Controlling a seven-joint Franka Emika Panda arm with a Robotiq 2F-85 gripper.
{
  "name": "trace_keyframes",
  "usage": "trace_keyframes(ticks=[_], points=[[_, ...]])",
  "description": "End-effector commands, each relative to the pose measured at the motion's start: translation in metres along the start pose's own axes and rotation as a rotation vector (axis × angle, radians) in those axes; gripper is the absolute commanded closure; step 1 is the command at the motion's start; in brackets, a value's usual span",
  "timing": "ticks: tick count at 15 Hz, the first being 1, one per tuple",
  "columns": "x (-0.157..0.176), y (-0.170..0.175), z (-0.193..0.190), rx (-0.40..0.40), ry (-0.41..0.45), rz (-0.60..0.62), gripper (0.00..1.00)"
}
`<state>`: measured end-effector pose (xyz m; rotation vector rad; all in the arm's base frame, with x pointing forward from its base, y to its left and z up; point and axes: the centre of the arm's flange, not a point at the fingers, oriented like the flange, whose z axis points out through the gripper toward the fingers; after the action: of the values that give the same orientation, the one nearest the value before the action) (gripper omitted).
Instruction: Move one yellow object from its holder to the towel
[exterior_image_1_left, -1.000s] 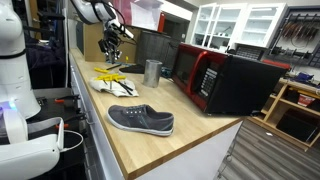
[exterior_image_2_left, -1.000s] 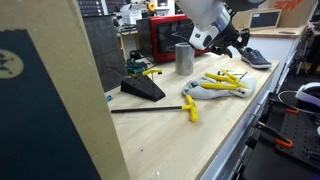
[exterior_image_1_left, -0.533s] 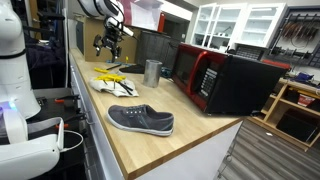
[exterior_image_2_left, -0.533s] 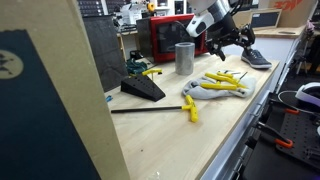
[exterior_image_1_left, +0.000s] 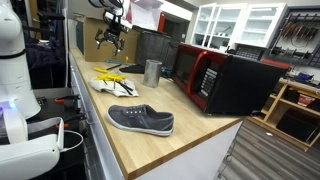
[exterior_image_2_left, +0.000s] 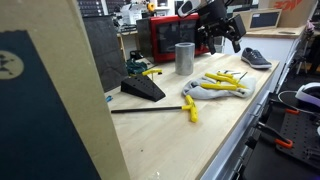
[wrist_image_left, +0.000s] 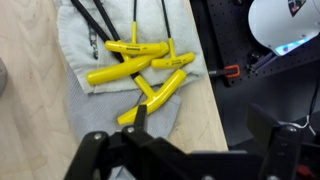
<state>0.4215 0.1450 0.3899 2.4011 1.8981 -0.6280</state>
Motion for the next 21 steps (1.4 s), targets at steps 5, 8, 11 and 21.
trace_keyframes(ticks=[5, 8, 11, 21], points=[[0.015, 0.028, -0.016, -0.052, 0.136, 0.384, 0.0], [0.013, 0.036, -0.024, -0.061, 0.174, 0.534, 0.0], [0.01, 0.041, -0.035, -0.063, 0.205, 0.686, 0.0], [0.016, 0.07, -0.051, -0.057, 0.339, 1.206, 0.0]])
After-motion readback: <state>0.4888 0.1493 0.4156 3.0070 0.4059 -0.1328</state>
